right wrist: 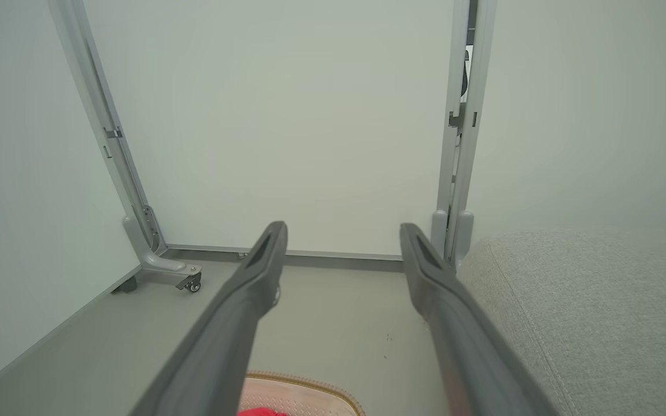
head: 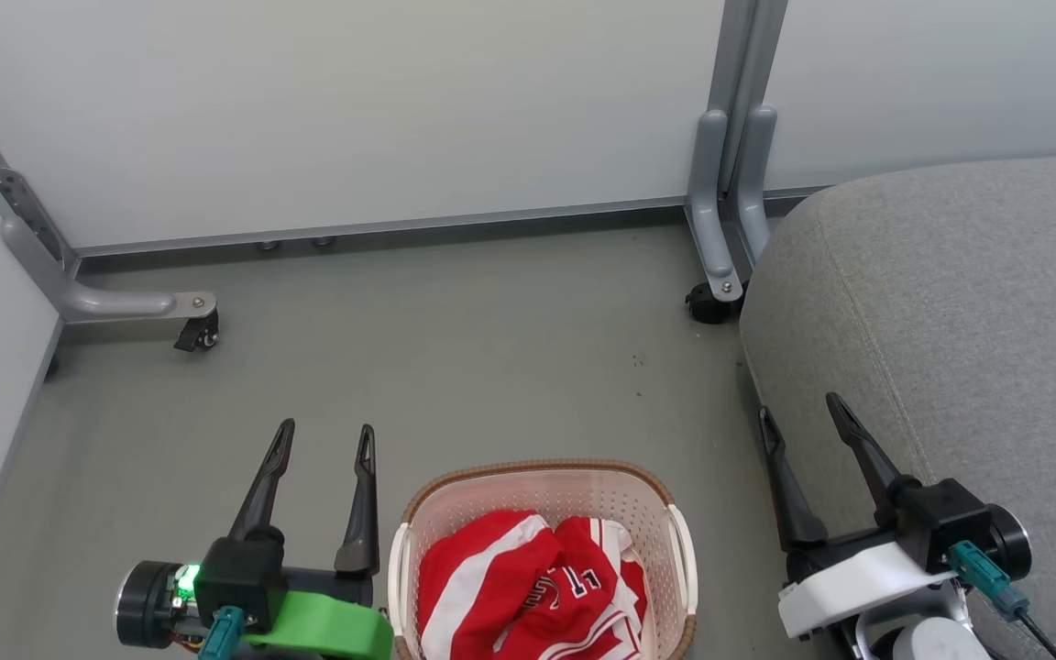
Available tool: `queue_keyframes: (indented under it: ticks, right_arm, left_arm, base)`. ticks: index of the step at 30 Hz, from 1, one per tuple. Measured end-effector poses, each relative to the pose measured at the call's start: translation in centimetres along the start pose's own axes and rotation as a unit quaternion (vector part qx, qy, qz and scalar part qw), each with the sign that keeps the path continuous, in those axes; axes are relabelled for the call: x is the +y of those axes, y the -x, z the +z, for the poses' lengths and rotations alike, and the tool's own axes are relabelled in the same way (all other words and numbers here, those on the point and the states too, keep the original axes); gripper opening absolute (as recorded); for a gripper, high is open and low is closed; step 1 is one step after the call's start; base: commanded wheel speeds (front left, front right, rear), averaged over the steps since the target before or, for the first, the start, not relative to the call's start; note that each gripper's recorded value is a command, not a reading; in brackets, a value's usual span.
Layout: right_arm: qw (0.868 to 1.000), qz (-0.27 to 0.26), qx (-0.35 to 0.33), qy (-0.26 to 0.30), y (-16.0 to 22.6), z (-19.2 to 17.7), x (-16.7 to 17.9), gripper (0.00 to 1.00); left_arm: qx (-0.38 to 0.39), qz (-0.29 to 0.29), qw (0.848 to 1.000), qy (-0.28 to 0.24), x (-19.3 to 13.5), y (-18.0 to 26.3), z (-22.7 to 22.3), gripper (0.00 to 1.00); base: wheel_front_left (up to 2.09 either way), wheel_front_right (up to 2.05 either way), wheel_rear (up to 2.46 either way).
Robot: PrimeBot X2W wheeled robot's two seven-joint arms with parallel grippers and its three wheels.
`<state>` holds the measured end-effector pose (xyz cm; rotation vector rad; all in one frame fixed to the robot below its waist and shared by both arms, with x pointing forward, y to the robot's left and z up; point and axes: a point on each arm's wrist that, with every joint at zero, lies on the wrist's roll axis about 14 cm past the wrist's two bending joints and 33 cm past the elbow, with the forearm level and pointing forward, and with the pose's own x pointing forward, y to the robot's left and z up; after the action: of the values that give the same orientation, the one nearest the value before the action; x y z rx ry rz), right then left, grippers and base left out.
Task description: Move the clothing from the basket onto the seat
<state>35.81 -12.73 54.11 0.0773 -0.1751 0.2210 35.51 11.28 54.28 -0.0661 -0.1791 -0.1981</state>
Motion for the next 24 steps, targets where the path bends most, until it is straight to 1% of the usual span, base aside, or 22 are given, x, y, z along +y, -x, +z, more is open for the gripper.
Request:
queue_keyframes:
  ticks: [11,24]
  right_arm:
    - [0.999,0.013,-0.005,0.032,0.28,0.1,0.59,1.0]
    - [0.999,0.015,-0.002,0.031,0.16,-0.1,0.7,1.0]
  left_arm:
    - [-0.01,-0.011,0.999,-0.036,-0.58,0.12,0.28,1.0]
    - [-0.002,-0.01,0.999,-0.036,-0.44,0.22,-0.28,1.0]
  base:
    - [0.0,0.0,0.0]
    - [0.0,0.0,0.0]
